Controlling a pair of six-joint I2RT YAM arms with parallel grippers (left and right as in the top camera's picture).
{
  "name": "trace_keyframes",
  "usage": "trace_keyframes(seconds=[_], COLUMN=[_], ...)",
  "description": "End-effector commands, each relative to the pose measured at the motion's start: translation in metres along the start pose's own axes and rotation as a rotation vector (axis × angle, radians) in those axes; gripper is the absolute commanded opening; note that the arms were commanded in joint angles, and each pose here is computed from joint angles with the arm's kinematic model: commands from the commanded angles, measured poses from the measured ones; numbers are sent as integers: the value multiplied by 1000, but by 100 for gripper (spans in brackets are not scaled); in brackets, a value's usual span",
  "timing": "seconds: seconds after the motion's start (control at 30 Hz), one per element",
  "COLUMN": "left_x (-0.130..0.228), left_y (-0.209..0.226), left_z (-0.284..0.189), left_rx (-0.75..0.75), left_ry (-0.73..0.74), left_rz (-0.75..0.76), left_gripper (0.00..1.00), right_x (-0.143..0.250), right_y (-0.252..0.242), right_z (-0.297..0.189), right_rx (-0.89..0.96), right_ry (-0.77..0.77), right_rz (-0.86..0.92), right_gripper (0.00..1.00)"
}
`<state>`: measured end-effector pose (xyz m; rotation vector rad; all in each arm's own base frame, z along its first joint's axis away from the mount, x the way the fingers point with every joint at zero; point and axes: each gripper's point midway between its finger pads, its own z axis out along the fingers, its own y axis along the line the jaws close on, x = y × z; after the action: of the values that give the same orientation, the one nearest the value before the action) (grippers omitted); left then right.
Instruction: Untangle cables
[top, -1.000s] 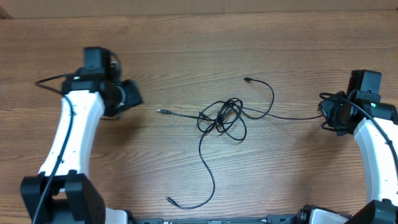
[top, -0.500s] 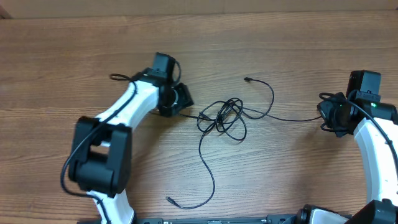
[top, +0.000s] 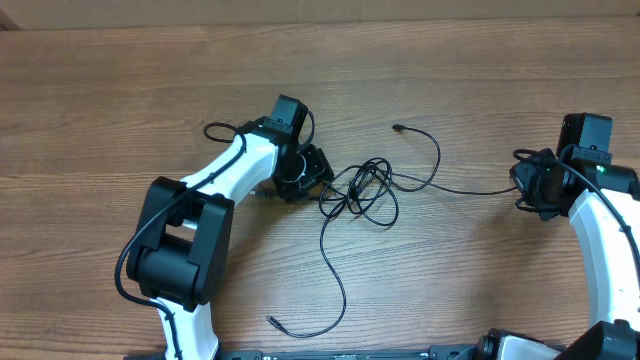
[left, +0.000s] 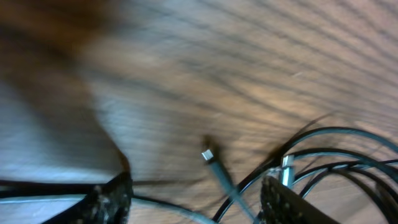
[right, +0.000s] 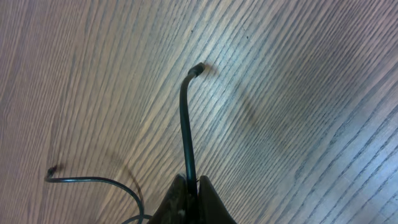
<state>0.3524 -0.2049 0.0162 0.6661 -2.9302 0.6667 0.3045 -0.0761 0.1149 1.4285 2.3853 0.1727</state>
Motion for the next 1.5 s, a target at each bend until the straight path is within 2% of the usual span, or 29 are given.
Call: trace_keyframes(seconds=[0.0, 0.07, 0.2, 0.3, 0.53, 0.6, 0.67, 0.77, 0.93, 1.03, 1.33, 1.47], left_x=[-18, -16, 2, 11, 40, 42, 40, 44, 47, 45, 29, 24], left_y=[-3, -4, -5, 2, 1, -3, -7, -8, -2, -7, 1, 8], left_z=[-22, -29, -24, -10, 11, 13, 17, 20, 26, 31, 44, 47], left_rx=[-17, -30, -44, -93, -75, -74, -64, -67, -110, -87, -78, -92], left_ry=[-24, -10, 44, 33, 99, 90, 68, 67, 33, 12, -89, -125], left_rz=[24, 29, 36, 57, -17, -6, 1, -26, -18, -10, -12, -10], left_gripper=[71, 75, 73, 72, 74, 75, 82, 79, 79, 78, 56, 40], right_x=[0, 0, 0, 0, 1, 1, 1, 1, 2, 2, 6, 11], right_y=[3, 3, 3, 3, 2, 2, 2, 2, 2, 2, -3, 0], right_z=[-6, -6, -6, -6, -6, -6, -6, -6, -6, -6, -6, -6], right_rx=[-20, -20, -20, -20, -17, -17, -17, -16, -14, -14, 5, -17], right_ry=[-10, -10, -9, -9, -6, -7, -6, -5, -3, -3, 15, 43], right_rz=[-13, -12, -12, -12, -12, -12, -12, -12, -12, -12, -12, -30], right_gripper=[4, 4, 4, 4, 4, 4, 4, 4, 4, 4, 4, 4])
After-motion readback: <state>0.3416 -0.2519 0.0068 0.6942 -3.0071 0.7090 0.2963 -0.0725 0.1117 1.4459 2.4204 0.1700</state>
